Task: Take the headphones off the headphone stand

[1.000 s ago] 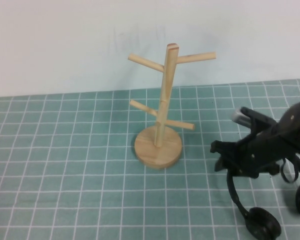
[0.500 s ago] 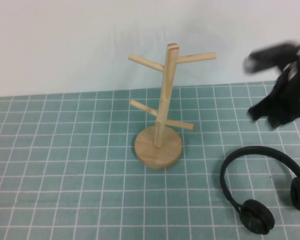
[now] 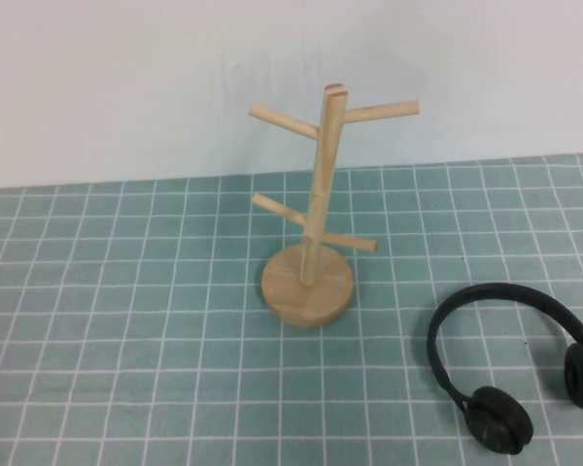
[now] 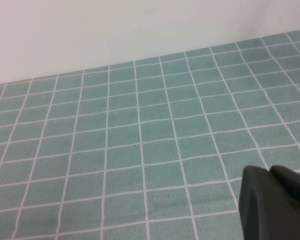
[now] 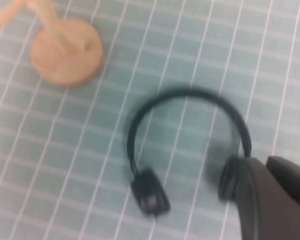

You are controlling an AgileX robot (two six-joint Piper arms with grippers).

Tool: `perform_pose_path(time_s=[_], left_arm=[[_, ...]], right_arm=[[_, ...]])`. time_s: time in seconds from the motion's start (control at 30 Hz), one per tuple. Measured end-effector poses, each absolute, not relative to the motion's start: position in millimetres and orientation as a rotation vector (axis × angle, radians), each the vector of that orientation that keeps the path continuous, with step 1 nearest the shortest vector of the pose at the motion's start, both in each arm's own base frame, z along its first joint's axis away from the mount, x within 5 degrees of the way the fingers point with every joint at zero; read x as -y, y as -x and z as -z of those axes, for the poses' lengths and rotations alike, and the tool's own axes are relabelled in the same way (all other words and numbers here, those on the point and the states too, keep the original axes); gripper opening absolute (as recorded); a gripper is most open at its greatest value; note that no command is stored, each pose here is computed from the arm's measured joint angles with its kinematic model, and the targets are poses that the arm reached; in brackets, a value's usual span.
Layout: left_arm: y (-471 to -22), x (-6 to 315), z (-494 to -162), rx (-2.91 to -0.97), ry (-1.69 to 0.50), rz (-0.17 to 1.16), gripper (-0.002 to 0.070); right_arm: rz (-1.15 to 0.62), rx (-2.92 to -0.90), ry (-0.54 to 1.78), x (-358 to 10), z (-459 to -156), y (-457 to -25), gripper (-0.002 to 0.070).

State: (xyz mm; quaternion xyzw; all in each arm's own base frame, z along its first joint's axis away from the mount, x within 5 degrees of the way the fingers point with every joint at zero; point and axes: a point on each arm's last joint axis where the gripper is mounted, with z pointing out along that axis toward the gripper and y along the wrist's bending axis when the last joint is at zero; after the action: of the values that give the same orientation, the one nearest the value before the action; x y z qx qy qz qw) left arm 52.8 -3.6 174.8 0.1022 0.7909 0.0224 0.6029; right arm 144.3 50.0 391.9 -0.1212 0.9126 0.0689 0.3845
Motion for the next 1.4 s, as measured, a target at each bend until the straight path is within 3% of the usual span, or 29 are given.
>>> perform_pose_path(time_s=[0.2, 0.6, 0.8, 1.03, 1.23, 1.4], left_arm=[[-53, 4, -175, -1.831, -0.237, -0.052, -0.0007], [-53, 4, -175, -1.831, -0.237, -0.052, -0.0007], [-53, 4, -175, -1.831, -0.237, -0.052, -0.0007], [-53, 4, -175, -1.831, -0.237, -0.052, -0.0007], [-53, 4, -175, -1.831, -0.237, -0.052, -0.0007], [-53, 4, -175, -1.831, -0.237, -0.052, -0.0007]], right_arm=[[-0.186, -2.333, 0.294, -38, -365, -110, -0.0006], [-0.18, -2.325, 0.295, -33, -362, -97, -0.0006], [0.169, -2.081, 0.251, -2, -381, -93, -0.0006], [0.054, -1.717, -0.004, 8, -389, -53, -0.0006], [0.064, -1.509, -0.024, 11, -375, -18, -0.0006], [0.006, -1.597, -0.049, 8, -331, -23, -0.0006]])
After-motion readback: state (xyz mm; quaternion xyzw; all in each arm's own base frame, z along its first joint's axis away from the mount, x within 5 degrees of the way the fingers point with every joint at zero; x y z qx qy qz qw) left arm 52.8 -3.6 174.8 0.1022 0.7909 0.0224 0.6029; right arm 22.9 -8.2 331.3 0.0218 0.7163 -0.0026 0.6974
